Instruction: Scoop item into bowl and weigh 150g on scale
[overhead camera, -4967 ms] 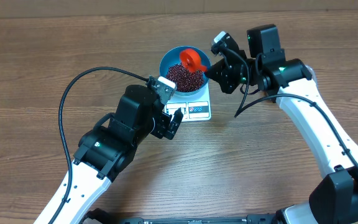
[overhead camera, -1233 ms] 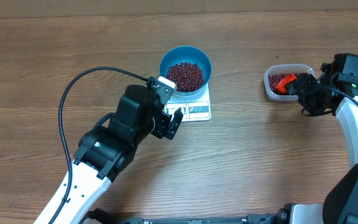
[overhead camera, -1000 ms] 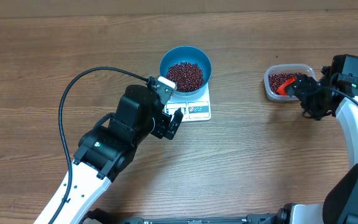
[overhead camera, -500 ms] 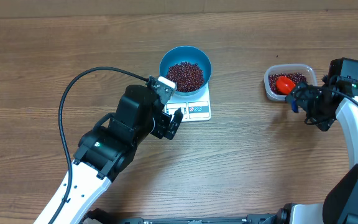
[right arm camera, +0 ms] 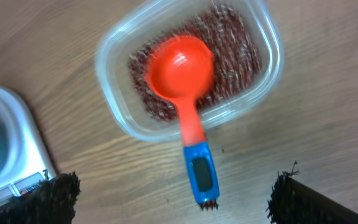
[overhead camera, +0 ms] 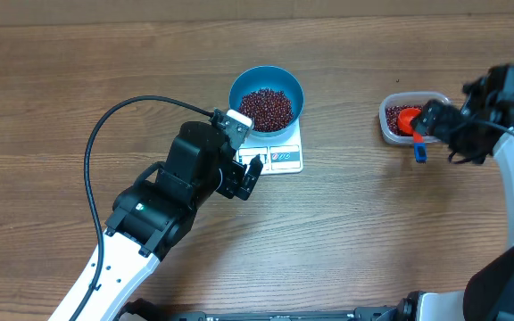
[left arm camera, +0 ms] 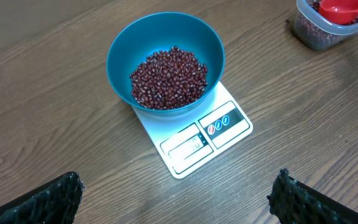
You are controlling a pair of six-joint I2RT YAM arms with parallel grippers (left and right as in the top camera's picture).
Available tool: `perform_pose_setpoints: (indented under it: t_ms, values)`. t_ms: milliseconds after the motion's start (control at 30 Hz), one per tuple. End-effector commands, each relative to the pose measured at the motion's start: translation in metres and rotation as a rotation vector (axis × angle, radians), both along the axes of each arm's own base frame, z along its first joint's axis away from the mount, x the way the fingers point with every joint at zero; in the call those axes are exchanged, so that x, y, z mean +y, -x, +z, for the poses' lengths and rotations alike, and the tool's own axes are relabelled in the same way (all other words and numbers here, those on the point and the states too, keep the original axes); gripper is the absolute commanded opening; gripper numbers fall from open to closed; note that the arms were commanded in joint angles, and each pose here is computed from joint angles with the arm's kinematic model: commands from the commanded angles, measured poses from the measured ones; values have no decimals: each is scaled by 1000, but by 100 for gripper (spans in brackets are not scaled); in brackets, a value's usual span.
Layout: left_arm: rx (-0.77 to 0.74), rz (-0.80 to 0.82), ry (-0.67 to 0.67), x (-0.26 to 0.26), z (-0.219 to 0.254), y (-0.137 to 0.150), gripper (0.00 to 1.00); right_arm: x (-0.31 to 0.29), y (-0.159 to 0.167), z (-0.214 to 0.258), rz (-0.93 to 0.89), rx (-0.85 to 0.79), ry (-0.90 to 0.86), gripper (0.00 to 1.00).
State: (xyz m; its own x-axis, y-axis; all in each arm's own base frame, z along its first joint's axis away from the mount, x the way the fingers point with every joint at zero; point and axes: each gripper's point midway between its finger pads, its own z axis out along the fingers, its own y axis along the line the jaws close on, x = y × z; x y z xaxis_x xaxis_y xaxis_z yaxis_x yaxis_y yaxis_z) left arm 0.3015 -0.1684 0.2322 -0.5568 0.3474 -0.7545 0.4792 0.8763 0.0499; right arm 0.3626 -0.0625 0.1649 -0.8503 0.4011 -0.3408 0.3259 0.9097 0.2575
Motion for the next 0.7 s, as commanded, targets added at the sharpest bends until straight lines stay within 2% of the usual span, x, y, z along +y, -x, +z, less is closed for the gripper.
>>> perform_pose_setpoints:
  t_ms: [0,67,167,667]
  values:
    - [-2,-10,-14,1,-2,0,100,7,-11,58,214,-147,112,100]
    - [-2,-10,-14,1,-2,0,100,13,-8,82,309,-183,166,100]
    - [-2,-10,-14,1,-2,0,100,20,-5,102,345,-212,190,100]
    - [-2,-10,-14,1,-2,0,100,24,3,100,354,-190,178,100]
